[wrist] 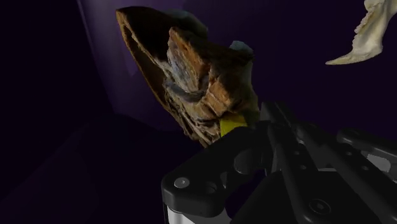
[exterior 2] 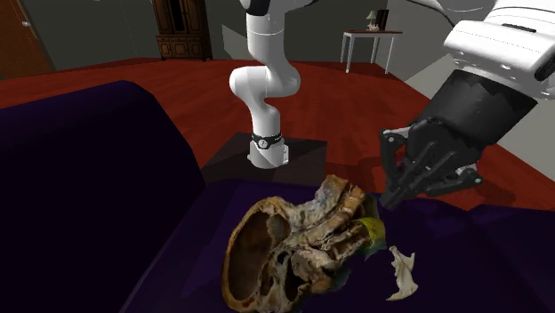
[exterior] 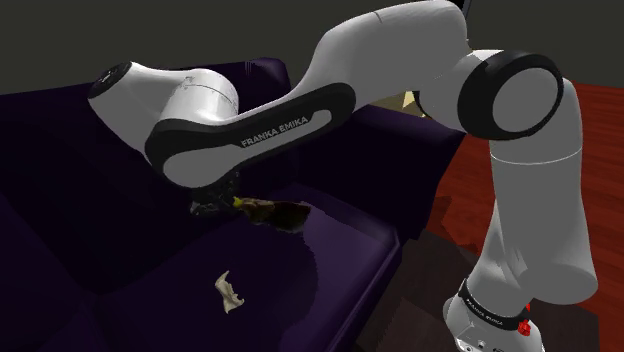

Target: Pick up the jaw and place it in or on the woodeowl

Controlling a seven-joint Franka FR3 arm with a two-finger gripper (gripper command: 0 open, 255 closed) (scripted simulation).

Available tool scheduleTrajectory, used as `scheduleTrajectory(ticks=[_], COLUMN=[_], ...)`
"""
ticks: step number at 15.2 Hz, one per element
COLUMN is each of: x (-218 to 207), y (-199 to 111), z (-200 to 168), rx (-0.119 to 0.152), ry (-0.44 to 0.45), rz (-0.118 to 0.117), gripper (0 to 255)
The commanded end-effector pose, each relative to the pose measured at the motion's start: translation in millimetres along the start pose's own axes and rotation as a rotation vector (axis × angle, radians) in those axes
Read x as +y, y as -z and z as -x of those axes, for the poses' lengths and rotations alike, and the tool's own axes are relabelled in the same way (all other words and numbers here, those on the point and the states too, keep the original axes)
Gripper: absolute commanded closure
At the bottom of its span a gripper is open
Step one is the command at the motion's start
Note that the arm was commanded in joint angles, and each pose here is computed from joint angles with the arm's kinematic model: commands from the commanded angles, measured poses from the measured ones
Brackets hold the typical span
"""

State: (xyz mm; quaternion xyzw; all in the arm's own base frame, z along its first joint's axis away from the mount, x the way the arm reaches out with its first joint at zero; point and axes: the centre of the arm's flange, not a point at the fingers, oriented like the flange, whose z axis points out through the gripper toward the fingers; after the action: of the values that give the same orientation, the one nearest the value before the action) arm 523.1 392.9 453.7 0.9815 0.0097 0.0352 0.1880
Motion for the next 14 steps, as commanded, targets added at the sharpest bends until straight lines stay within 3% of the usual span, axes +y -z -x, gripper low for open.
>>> scheduleTrajectory(ticks=[1,14], x=[-0.8,-79.1], y=[0.2,-119.4], z=[0.6,34.2], rx=[0.000,-0.031], ry=[0.001,-0.047], rz=[0.000,-0.290], gripper=[0,0])
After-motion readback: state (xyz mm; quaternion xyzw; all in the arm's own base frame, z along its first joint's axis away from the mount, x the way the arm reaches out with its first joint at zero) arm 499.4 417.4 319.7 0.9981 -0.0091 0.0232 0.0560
